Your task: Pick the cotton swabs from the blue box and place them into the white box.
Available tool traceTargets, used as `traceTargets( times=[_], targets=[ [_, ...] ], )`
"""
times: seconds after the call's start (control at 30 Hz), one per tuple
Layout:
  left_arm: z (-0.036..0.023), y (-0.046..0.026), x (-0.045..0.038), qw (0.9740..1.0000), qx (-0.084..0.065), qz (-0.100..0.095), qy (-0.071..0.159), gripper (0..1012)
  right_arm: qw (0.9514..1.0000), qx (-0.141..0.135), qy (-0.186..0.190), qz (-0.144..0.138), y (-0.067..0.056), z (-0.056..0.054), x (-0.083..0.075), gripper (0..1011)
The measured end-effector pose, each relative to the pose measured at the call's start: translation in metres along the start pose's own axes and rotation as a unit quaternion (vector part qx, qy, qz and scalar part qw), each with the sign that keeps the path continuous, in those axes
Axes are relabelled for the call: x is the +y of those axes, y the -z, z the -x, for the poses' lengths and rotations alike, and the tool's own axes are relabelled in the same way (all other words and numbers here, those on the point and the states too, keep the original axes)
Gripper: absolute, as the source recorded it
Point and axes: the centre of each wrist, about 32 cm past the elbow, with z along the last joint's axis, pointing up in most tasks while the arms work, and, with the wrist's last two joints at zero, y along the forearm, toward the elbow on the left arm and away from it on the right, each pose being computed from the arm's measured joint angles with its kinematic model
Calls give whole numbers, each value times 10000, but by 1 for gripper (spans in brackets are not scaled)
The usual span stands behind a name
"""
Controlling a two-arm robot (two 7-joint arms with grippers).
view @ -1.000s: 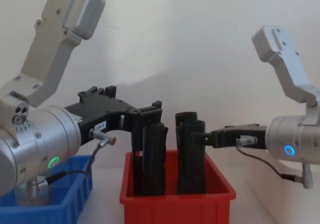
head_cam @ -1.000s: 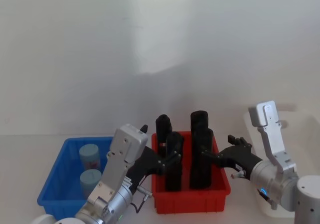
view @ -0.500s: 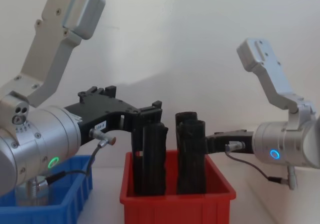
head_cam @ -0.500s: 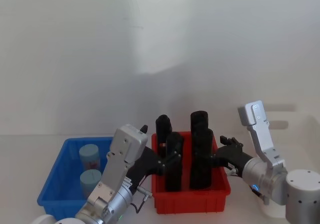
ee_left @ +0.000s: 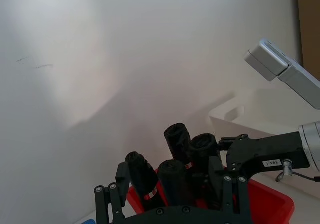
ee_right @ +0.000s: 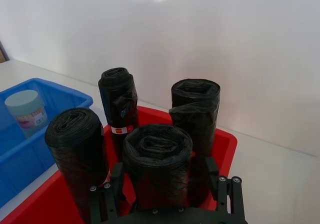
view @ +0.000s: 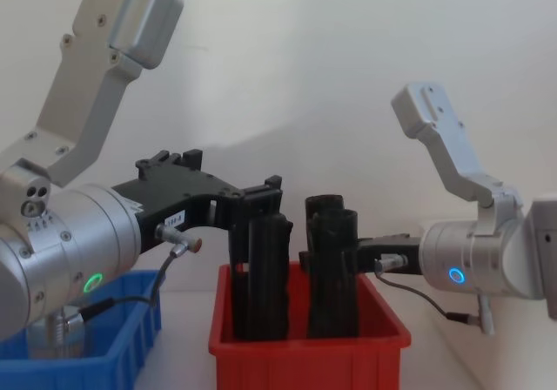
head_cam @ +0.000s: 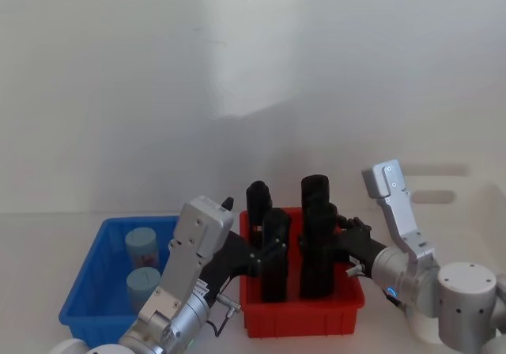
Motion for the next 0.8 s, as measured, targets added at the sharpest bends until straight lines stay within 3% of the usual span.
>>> traceTargets(
  times=[0.63,0.8],
  targets=[
    [0,0,0,10000,0,0,0,1003,9999,29,-142,-36,32,5,170,1002],
    [0,0,0,10000,0,0,0,1003,9999,35,-154,-43,36,6,189,907]
  ],
)
